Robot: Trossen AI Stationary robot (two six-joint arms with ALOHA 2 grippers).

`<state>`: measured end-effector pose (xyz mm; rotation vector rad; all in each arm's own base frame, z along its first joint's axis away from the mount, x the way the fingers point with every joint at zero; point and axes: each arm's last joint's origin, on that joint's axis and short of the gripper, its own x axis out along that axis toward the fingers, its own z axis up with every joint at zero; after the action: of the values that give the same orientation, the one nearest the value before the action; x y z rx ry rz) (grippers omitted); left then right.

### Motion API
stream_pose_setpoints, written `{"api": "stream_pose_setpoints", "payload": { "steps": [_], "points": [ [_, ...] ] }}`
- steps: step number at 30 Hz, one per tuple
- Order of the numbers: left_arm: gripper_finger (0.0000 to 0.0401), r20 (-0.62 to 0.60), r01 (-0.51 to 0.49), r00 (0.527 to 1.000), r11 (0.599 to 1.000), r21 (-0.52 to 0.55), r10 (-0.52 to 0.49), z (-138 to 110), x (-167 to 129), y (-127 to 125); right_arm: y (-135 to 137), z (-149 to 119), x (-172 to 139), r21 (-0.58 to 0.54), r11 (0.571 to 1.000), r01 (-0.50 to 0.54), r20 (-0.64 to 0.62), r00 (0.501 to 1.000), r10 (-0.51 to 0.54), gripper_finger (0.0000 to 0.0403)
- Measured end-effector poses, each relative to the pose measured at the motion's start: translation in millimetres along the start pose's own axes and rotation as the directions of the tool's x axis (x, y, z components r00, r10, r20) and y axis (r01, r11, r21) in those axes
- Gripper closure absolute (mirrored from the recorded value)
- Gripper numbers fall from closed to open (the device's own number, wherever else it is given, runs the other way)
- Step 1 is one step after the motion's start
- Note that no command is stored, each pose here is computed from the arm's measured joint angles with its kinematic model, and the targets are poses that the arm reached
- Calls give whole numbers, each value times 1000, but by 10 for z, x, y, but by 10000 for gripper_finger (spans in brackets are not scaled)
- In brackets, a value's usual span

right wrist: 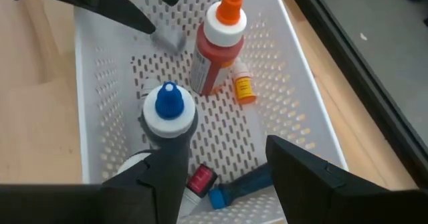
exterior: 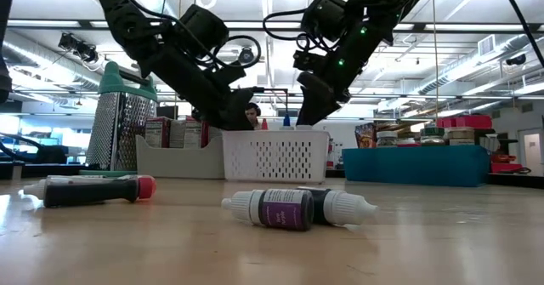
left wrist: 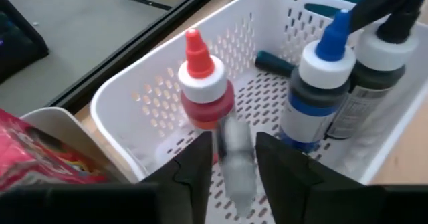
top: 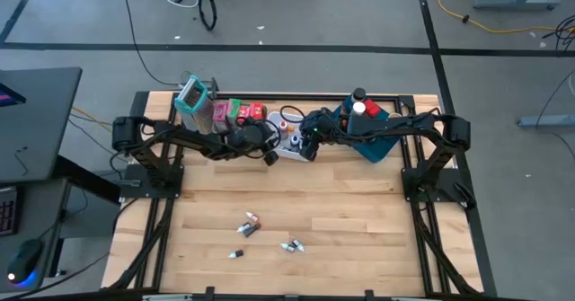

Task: Pick & Place Kitchen Items
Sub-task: Put the top small purple food coloring bottle into the white bin, then put the small orange food coloring bottle into the white bin

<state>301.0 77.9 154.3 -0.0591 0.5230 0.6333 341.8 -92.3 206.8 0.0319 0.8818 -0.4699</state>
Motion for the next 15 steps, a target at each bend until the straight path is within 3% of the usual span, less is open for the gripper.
{"api": "stream_pose_setpoints", "payload": {
  "steps": [11, 15],
  "points": [
    [226, 62, -1, 998, 998, 69, -3, 130, -107, -67, 2, -2, -8, 7, 1000, 3, -2, 1000, -3, 195],
    [229, 124, 35, 991, 997, 70, -43, 261, -279, -137, -17, 3, -110, -12, 996, 85, -2, 996, -85, 195]
  ]
}}
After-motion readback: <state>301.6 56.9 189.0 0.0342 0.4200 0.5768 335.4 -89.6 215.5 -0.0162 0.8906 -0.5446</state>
